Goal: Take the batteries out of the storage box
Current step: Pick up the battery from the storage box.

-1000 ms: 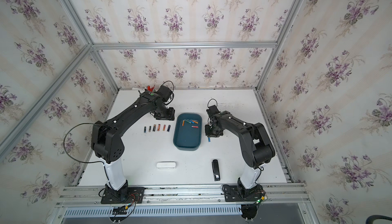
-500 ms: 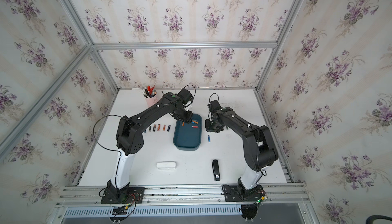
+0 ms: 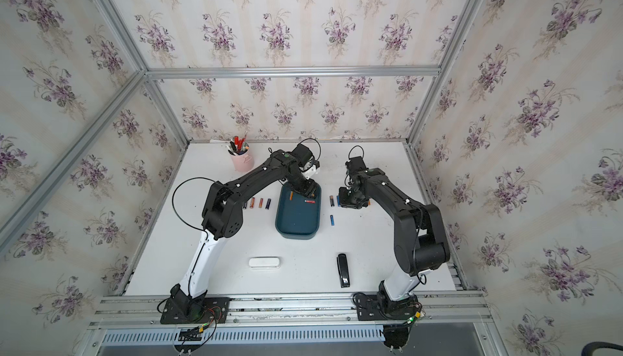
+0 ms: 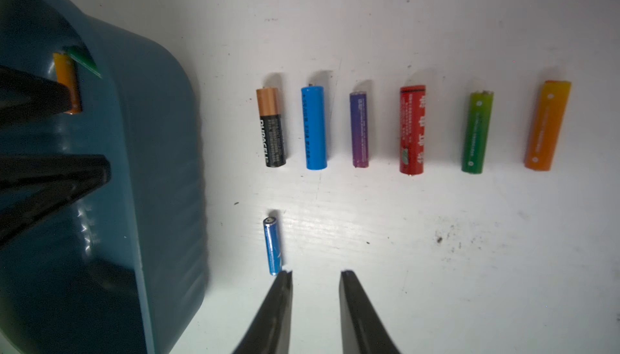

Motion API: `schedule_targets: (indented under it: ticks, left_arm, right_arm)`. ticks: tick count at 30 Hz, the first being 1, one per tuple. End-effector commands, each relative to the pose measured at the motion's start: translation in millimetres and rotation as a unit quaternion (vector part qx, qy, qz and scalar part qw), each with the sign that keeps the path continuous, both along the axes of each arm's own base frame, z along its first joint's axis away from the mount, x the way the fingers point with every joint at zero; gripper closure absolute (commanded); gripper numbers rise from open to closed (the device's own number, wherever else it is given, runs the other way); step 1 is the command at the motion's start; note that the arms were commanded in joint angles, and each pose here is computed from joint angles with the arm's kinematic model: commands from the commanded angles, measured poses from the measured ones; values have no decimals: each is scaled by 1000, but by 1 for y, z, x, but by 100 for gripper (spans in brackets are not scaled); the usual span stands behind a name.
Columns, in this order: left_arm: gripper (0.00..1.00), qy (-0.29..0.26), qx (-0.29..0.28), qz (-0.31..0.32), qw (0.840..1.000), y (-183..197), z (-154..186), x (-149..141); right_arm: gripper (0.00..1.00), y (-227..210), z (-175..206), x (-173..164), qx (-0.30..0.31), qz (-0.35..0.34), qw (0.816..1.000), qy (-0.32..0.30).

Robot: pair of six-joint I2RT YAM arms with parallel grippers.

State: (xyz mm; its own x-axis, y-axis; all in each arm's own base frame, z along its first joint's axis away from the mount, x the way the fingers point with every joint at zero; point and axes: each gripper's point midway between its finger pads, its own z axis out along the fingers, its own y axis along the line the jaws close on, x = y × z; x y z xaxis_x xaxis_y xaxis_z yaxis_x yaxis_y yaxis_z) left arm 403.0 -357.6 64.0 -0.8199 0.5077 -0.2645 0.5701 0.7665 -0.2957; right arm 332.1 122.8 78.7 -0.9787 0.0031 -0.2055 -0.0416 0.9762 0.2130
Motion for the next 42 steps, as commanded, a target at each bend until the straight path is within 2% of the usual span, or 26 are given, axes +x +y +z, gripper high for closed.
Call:
schedule_targets:
  ticks: [1, 22, 23, 33, 42]
  left_arm:
    - [37, 10, -8, -9, 1000, -4, -3, -3]
    - [44, -10, 68, -14, 998, 7, -37, -3]
    - [49, -12, 74, -13, 997, 9, -39, -3]
    - [67, -33, 135, -5, 990, 21, -47, -7]
    - [76, -38, 158, -9, 987, 30, -40, -14]
  right_arm:
    - [70, -1, 2, 0, 2, 5, 1000, 3]
    - [70, -2, -2, -4, 3, 7, 1000, 8]
    - [70, -2, -3, -4, 4, 6, 1000, 8]
    - [70, -4, 0, -3, 1, 7, 1000, 3]
    - [70, -7, 1, -5, 2, 3, 1000, 0]
